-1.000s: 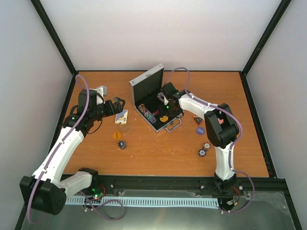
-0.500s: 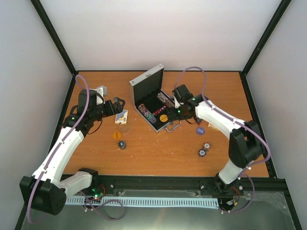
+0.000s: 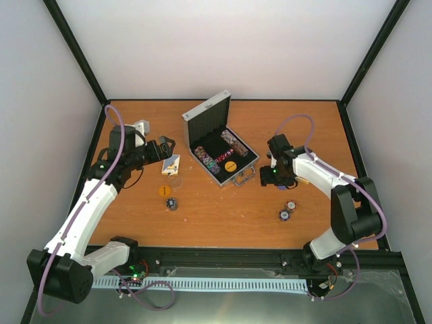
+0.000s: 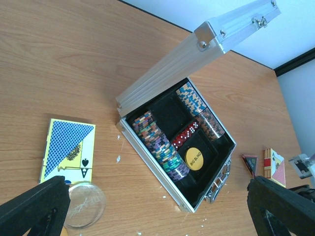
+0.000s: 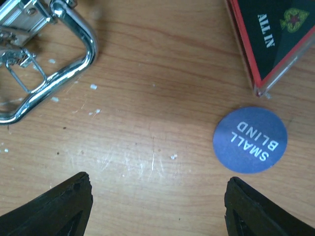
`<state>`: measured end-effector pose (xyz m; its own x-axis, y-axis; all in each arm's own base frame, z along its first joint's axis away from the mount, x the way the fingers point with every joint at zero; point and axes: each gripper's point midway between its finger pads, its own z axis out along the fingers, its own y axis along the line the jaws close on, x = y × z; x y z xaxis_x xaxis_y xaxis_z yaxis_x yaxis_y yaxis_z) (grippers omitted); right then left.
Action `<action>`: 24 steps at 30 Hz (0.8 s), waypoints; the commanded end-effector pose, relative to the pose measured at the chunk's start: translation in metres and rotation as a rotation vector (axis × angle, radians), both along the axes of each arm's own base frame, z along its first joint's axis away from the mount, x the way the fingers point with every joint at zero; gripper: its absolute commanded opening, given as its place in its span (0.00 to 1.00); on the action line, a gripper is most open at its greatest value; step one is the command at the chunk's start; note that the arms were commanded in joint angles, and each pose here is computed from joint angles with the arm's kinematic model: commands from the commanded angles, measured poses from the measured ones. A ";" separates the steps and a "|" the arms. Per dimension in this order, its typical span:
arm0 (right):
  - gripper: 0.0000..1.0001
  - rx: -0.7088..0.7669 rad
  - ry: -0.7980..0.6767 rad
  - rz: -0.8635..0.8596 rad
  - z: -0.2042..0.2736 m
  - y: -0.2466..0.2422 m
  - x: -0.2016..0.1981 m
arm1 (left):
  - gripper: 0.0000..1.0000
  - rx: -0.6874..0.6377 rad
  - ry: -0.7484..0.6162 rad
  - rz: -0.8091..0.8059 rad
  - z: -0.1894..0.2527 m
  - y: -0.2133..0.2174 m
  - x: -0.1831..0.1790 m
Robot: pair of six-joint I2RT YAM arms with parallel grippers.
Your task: Pack up texas hold em set
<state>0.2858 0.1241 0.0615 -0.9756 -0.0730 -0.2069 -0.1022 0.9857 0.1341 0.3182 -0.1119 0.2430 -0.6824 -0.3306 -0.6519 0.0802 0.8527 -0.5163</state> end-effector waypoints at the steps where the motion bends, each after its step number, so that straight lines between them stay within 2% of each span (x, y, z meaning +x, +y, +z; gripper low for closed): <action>1: 0.73 -0.022 -0.017 -0.019 -0.009 -0.004 0.011 | 1.00 -0.027 -0.075 0.020 0.035 0.001 0.007; 10: 0.73 -0.042 -0.012 -0.094 -0.019 -0.027 0.032 | 1.00 -0.035 -0.100 0.016 0.046 -0.001 0.014; 24: 0.78 -0.085 0.037 -0.142 -0.039 -0.047 0.024 | 1.00 -0.064 -0.098 0.012 0.045 -0.004 0.014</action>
<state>0.3103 0.0858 0.0299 -0.9844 0.0311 -0.1734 0.0198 0.9976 0.0666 0.3288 -0.1144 0.2663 -0.6509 -0.3552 -0.6710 0.0940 0.8393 -0.5355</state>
